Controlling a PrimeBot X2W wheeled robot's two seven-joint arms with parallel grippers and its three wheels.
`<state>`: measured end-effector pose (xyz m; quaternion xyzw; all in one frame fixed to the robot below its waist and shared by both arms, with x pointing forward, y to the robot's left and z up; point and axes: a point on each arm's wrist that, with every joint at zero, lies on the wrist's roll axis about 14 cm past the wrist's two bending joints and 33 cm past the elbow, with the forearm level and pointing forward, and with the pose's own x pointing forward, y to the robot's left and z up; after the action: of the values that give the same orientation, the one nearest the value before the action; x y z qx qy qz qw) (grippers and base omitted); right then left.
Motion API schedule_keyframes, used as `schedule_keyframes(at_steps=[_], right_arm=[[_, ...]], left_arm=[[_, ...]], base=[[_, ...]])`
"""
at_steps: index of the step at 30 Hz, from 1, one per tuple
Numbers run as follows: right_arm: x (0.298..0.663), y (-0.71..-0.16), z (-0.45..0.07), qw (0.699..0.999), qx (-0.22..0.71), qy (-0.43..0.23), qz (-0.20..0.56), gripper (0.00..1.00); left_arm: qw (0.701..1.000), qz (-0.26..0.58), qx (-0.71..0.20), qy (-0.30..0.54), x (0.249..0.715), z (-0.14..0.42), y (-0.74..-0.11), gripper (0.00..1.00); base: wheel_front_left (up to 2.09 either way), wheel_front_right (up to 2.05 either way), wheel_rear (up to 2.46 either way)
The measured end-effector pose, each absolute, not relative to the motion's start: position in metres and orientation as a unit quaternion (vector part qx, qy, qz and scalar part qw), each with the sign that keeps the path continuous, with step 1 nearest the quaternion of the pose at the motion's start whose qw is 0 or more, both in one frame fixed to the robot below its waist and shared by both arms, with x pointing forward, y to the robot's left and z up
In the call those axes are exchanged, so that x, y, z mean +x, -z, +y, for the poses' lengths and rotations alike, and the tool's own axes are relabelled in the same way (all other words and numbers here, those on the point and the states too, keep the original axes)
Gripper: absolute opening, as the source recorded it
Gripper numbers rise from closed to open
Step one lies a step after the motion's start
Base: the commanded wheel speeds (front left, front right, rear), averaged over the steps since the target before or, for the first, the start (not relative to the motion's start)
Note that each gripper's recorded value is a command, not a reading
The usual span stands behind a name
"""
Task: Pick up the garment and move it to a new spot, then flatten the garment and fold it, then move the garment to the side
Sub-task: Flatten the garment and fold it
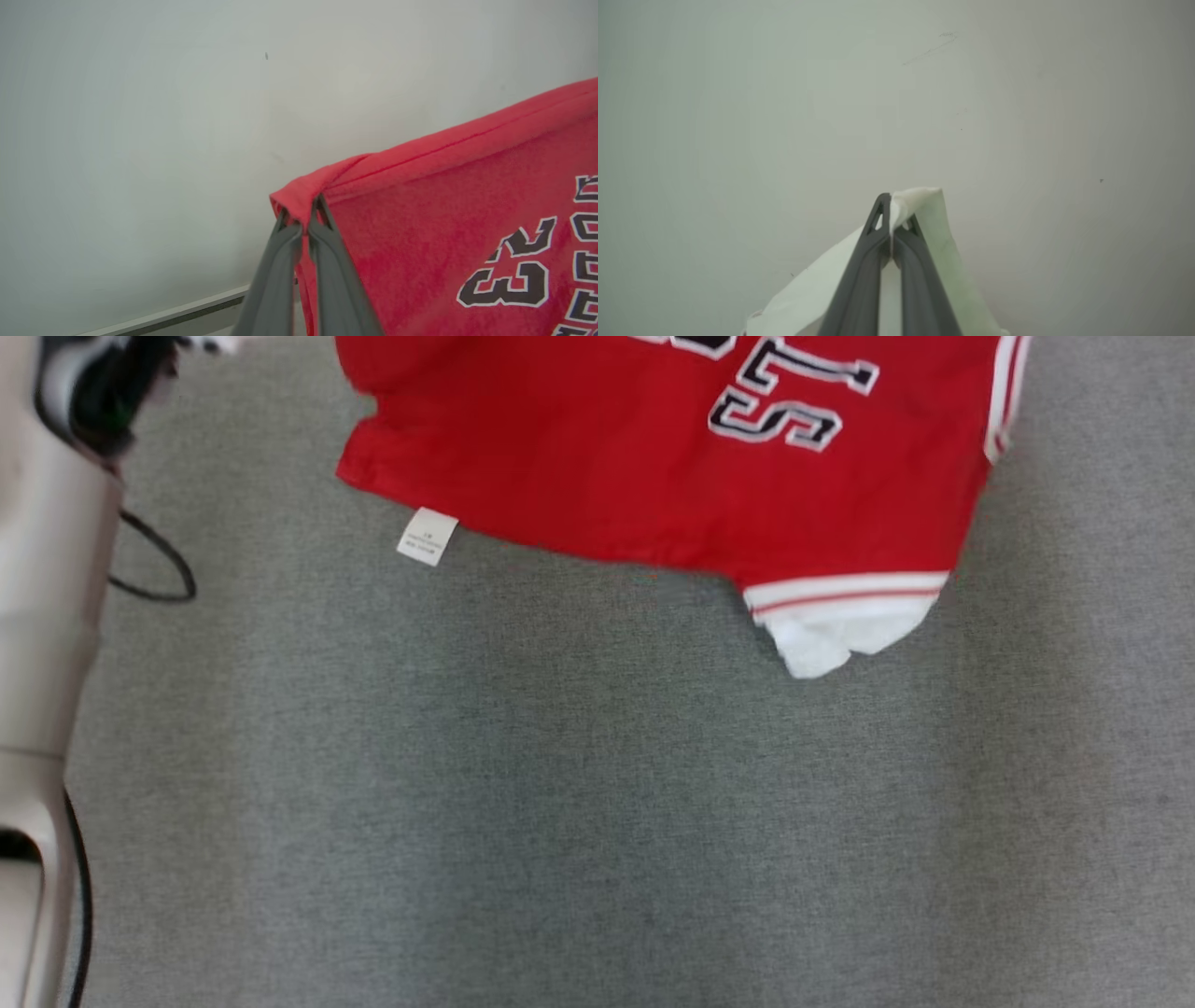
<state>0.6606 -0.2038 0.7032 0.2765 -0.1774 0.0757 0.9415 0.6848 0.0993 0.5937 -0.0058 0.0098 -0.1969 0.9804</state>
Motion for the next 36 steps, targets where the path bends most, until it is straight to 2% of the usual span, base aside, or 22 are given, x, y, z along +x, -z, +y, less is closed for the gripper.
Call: schedule_keyframes(at_steps=[4,13,19,29,32,36], right_arm=[[0.67,-0.72,-0.205,0.948,0.247,-0.075,-0.186,0.0],[0.676,-0.799,-0.202,0.938,0.226,-0.085,-0.247,0.0],[0.674,-0.823,-0.197,0.936,0.215,-0.091,-0.264,0.0],[0.683,-0.762,-0.178,0.96,0.199,-0.115,-0.162,0.0],[0.674,-0.747,-0.175,0.957,0.224,-0.126,-0.134,0.0],[0.655,-0.723,-0.171,0.964,0.207,-0.14,-0.087,0.0]], left_arm=[[0.982,-0.021,-0.005,0.185,0.698,0.103,-0.622,0.0],[0.979,-0.101,0.003,0.175,0.706,0.105,-0.699,0.0],[0.977,-0.112,0.007,0.179,0.704,0.101,-0.713,0.0],[0.981,-0.045,0.036,0.185,0.705,0.103,-0.651,0.0],[0.98,-0.029,0.042,0.192,0.697,0.103,-0.638,0.0],[0.975,0.005,0.059,0.213,0.676,0.1,-0.62,0.0]], base=[[0.0,0.0,0.0],[0.0,0.0,0.0],[0.0,0.0,0.0],[0.0,0.0,0.0],[0.0,0.0,0.0],[0.0,0.0,0.0]])
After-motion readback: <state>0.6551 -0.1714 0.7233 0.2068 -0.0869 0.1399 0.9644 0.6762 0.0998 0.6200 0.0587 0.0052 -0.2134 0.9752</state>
